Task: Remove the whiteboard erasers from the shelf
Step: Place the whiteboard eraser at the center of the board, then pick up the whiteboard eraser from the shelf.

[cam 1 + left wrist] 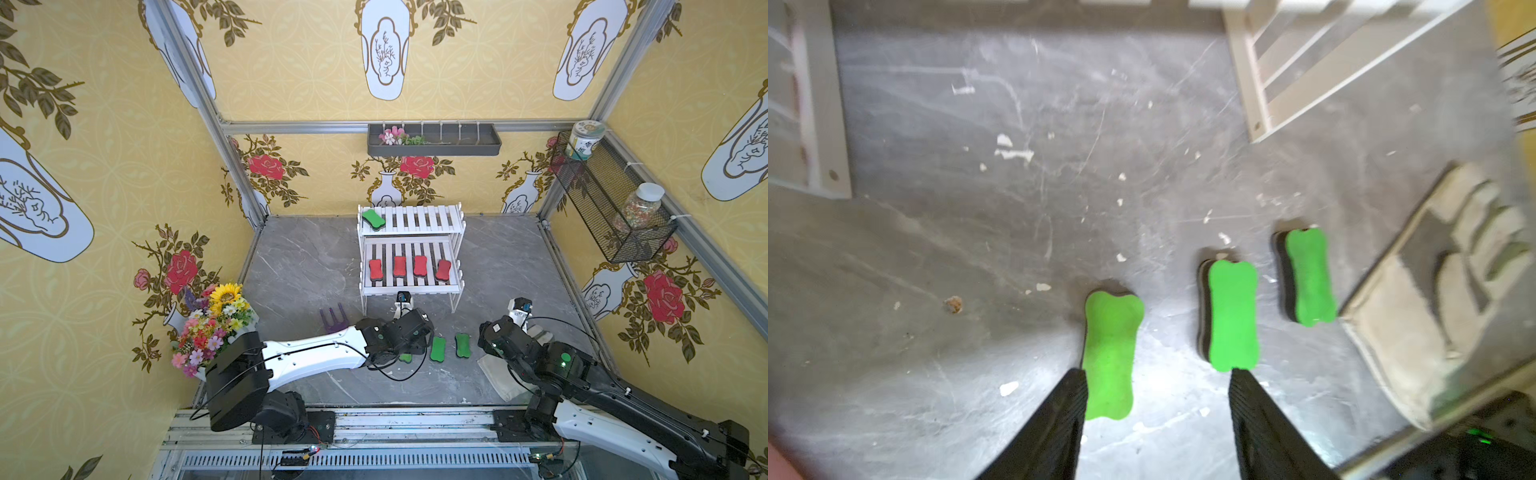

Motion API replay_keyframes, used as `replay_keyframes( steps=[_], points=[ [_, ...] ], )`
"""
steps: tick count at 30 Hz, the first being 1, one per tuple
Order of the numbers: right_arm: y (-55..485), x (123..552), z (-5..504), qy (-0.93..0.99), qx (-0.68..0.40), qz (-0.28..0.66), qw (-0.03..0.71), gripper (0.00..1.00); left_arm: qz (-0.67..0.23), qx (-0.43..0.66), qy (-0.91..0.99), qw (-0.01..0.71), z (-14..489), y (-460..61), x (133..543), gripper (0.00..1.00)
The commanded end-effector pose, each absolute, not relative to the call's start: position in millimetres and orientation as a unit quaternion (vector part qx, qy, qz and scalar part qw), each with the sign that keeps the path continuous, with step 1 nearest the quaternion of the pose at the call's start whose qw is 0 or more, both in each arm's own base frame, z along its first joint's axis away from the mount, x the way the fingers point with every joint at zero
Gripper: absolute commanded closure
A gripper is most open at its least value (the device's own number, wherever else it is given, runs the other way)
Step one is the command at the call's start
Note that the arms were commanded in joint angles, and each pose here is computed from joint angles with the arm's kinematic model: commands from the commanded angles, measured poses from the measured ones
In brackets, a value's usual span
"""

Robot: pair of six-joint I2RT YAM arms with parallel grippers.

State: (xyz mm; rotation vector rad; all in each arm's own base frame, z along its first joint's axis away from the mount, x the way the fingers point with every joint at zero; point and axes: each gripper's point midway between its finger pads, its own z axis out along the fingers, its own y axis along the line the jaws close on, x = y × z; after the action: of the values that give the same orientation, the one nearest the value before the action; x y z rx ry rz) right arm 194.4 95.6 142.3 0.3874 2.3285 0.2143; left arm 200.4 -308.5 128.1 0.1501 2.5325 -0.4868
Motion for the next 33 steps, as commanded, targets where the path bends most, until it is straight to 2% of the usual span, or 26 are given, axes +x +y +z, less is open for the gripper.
replay_keyframes(
  steps=[1, 4, 11, 16, 23, 33],
  points=[
    [97, 198, 144, 0.906, 0.155, 0.084, 0.384, 0.26, -0.191, 0.05, 0.933, 0.3, 167, -304, 205, 0.38],
    [99, 199, 141, 0.907, 0.154, 0.086, 0.382, 0.26, -0.193, 0.045, 0.923, 0.331, 213, -298, 216, 0.38],
    [103, 199, 136, 0.909, 0.153, 0.089, 0.376, 0.26, -0.203, -0.011, 0.891, 0.405, 315, -254, 284, 0.37],
    [106, 201, 138, 0.909, 0.15, 0.095, 0.378, 0.26, -0.188, -0.042, 0.872, 0.449, 354, -229, 322, 0.36],
    [105, 201, 142, 0.908, 0.147, 0.093, 0.381, 0.26, -0.132, -0.052, 0.87, 0.472, 371, -221, 366, 0.36],
    [96, 198, 146, 0.902, 0.152, 0.096, 0.391, 0.26, -0.128, -0.111, 0.896, 0.411, 343, -204, 406, 0.37]
  ],
)
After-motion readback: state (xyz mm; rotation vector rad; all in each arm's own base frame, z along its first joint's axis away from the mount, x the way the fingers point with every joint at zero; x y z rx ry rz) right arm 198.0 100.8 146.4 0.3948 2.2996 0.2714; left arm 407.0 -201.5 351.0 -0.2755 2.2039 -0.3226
